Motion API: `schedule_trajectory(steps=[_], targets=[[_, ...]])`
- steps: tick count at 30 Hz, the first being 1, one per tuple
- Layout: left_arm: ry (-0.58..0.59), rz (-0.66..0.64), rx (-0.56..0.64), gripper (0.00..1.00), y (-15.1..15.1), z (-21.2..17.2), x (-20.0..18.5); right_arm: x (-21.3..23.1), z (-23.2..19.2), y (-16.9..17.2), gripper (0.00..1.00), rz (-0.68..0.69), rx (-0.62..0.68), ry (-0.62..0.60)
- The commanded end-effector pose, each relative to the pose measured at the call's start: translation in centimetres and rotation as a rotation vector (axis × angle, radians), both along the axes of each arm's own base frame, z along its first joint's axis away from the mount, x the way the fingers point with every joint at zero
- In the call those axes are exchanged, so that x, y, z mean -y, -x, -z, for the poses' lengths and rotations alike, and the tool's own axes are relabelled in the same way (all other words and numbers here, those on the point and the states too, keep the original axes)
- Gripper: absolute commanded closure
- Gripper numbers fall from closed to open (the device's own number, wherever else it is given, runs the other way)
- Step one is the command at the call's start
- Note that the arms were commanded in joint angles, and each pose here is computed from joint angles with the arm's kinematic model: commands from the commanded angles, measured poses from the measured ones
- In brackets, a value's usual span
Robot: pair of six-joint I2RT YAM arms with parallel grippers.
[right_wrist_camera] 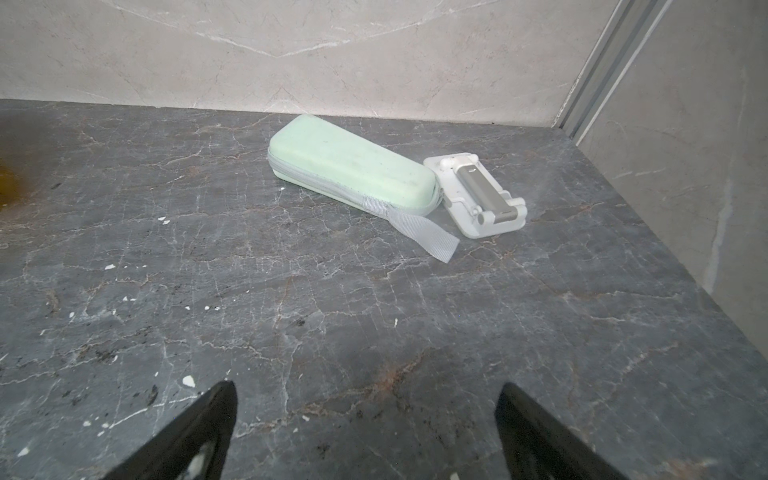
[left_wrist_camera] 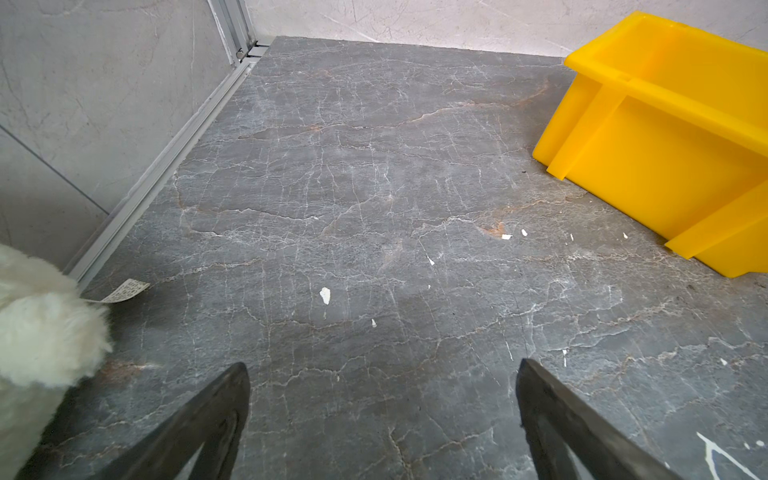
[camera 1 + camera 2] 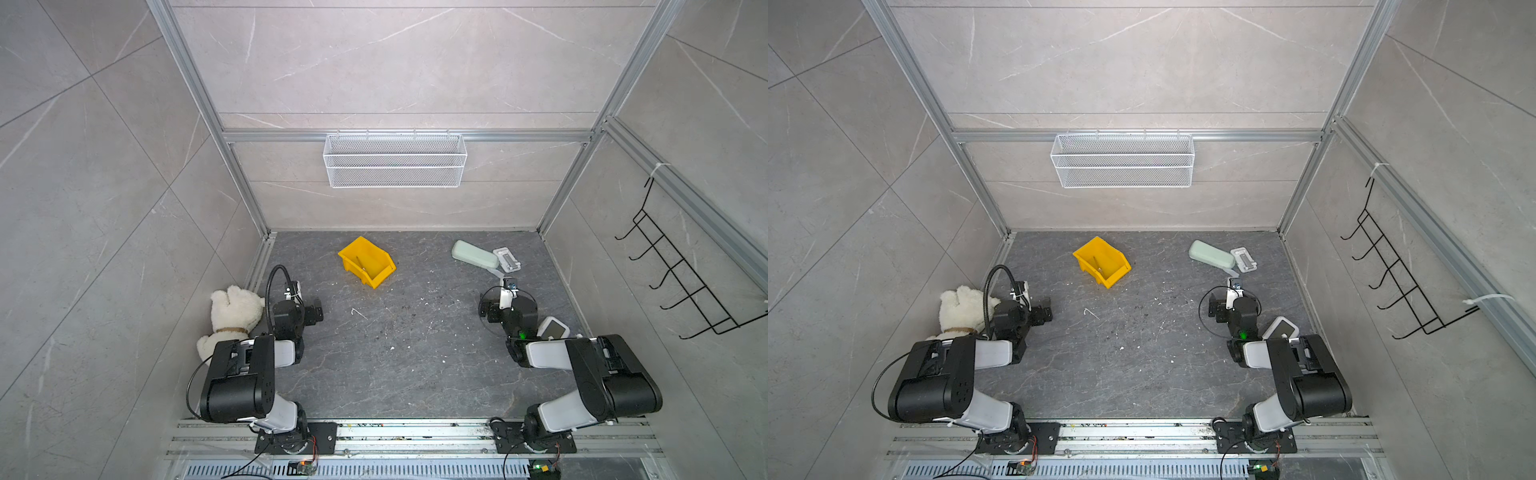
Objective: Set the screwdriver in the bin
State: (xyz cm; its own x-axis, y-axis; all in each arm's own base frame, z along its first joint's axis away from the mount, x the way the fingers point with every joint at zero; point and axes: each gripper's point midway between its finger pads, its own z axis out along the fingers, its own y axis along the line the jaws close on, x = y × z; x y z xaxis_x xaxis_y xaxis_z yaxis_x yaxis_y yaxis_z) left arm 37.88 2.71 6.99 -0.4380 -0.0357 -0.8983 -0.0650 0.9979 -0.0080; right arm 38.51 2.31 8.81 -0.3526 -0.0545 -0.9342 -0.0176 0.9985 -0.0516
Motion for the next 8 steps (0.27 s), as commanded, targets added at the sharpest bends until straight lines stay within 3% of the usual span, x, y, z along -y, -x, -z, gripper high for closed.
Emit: schedule_trajectory(steps=[1, 8], targets=[[0.012, 0.011, 0.055, 0.0, -0.69, -1.5, 0.21, -0.21, -0.41, -0.4, 0.01, -0.006, 0.008, -0.019], [0.013, 0.012, 0.056, 0.0, -0.71, -1.53, 0.24, -0.23, -0.41, -0.42, 0.01, -0.006, 0.007, -0.02]])
